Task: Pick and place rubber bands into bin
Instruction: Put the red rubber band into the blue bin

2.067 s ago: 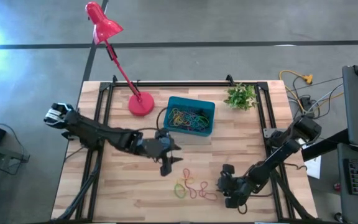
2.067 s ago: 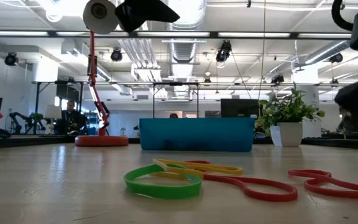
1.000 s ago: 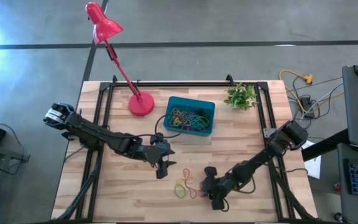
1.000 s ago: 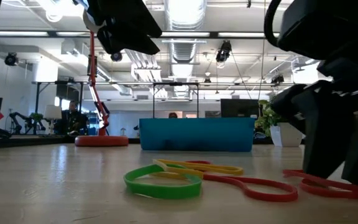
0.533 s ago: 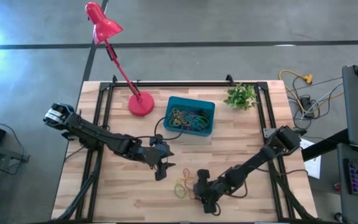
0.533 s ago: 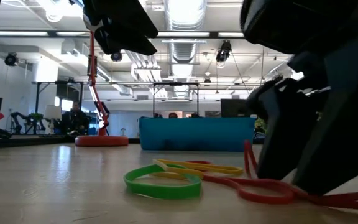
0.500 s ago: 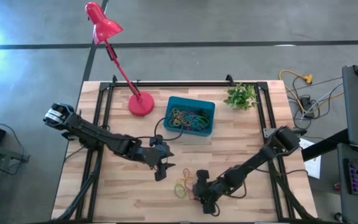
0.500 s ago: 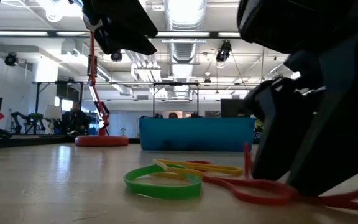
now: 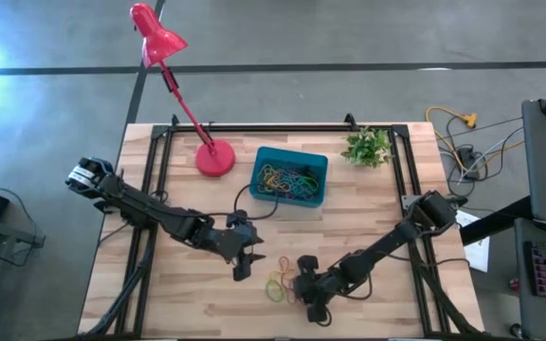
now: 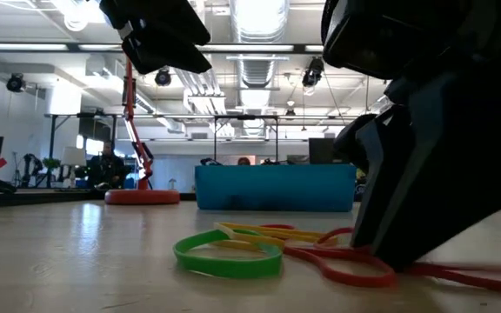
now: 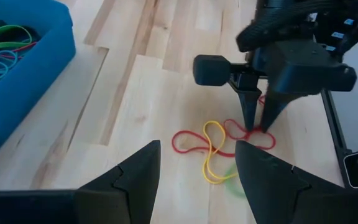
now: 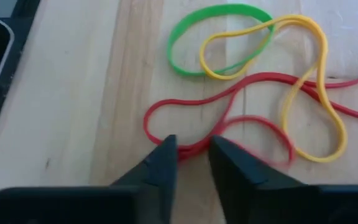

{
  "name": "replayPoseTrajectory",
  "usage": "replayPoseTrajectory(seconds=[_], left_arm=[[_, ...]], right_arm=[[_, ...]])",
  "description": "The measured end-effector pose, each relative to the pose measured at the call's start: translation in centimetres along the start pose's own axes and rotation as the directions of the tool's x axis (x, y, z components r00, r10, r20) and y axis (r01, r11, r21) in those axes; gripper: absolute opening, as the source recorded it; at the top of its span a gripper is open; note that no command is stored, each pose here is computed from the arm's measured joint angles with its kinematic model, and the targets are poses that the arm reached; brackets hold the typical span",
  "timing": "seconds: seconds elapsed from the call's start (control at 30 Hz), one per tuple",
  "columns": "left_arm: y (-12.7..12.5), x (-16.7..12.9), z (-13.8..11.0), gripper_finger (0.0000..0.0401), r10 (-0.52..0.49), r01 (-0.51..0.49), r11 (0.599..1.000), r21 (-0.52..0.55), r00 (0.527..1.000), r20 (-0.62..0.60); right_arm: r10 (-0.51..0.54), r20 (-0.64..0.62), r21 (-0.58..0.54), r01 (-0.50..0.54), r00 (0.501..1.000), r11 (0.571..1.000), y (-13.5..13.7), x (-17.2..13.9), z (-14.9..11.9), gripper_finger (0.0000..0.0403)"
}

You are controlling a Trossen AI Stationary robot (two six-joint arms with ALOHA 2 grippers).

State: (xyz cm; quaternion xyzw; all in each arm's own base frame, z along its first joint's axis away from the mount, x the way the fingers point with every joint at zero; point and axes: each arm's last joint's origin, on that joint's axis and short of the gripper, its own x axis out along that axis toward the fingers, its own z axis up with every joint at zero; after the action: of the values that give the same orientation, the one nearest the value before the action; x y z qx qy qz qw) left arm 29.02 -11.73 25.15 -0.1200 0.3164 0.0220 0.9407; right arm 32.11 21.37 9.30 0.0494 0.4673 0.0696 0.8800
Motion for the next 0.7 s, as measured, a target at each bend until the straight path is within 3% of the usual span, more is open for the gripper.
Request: replayPoseTrajectory(seconds=[0.1, 0.17, 0.43, 0.7], left_arm=[[-0.1, 0.0, 0.0, 0.0192, -0.001, 0.001, 1.0, 0.001, 1.0, 0.0], [0.0, 0.0, 0.0, 0.0192, 0.0, 0.0, 1.0, 0.002, 1.0, 0.0], [-0.1, 0.0, 0.0, 0.0192, 0.0, 0.0, 1.0, 0.002, 1.0, 0.001], [0.0, 0.0, 0.1, 0.0192, 0.024, -0.024, 1.0, 0.003, 1.0, 0.019]], right_arm=[[-0.002, -0.003, 0.003, 0.002, 1.0, 1.0, 0.0, -0.1, 0.0, 0.003], [-0.003, -0.003, 0.003, 0.003, 1.0, 1.0, 0.0, -0.2, 0.0, 0.0016], [0.005, -0.001, 0.006, -0.005, 1.0, 1.0, 0.1, -1.4, 0.4, 0.0009], [-0.092, -0.068, -0.028, 0.09, 0.993, 0.996, -0.7, -5.6, 0.9, 0.0008]])
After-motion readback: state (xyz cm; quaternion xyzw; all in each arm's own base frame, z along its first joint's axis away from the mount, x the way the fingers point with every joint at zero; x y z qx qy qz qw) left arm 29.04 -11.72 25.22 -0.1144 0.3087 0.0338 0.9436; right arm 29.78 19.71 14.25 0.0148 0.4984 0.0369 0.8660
